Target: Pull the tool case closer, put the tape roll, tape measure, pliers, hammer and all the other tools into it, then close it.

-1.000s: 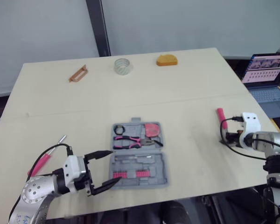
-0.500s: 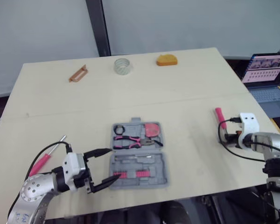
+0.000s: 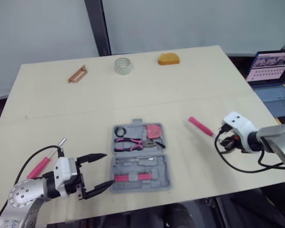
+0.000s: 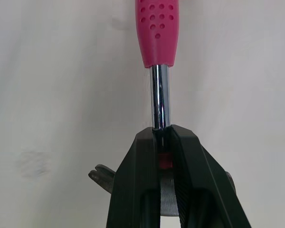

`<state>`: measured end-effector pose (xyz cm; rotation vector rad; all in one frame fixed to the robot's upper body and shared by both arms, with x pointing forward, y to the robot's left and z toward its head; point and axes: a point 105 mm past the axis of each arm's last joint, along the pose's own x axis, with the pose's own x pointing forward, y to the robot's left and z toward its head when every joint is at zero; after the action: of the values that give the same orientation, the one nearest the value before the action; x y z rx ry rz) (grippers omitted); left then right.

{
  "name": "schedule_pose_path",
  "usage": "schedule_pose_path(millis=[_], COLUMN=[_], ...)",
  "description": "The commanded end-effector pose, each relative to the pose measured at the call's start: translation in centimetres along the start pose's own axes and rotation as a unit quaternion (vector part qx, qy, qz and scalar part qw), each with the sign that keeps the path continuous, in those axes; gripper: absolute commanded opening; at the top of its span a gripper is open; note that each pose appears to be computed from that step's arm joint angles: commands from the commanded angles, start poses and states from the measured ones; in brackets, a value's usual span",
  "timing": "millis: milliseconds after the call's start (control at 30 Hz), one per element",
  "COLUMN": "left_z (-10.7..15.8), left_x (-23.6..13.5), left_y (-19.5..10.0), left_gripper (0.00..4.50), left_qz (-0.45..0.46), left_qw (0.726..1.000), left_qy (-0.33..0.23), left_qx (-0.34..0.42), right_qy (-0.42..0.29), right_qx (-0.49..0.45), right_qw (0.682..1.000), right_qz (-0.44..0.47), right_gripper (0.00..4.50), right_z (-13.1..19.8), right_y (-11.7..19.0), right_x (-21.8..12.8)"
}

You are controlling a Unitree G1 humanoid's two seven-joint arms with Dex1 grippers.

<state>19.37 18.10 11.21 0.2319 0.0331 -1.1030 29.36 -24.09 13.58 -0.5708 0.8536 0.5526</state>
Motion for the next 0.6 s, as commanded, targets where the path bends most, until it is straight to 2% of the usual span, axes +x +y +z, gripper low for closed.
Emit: schedule_pose_path(millis=[33,300,433,600], left_z=[0.2,-0.7,-1.0,-1.0], left_x=[-1.2,-2.6,-3.0,-3.2], left_y=[0.3,-0.2,-0.1,-0.3], left_gripper=[4.50,4.50,4.50,4.50], left_qz=[0.009,0.020,0.025,0.022], left_qw=[1.000,1.000,0.999,0.999], left_qy=[0.001,0.018,0.025,0.030], left_qx=[0.007,-0.005,-0.006,-0.010], right_qy=[-0.016,-0.037,-0.033,-0.040], right_qx=[-0.074,-0.212,-0.271,-0.299], right_qw=[0.996,0.963,0.947,0.933], right_qz=[0.037,0.164,0.171,0.195], right_gripper=[0.02,0.02,0.02,0.02], right_z=[2.4,5.6,6.7,8.3], right_y=[2.1,9.6,10.9,13.1], right_x=[-1.4,-1.6,-0.4,1.0])
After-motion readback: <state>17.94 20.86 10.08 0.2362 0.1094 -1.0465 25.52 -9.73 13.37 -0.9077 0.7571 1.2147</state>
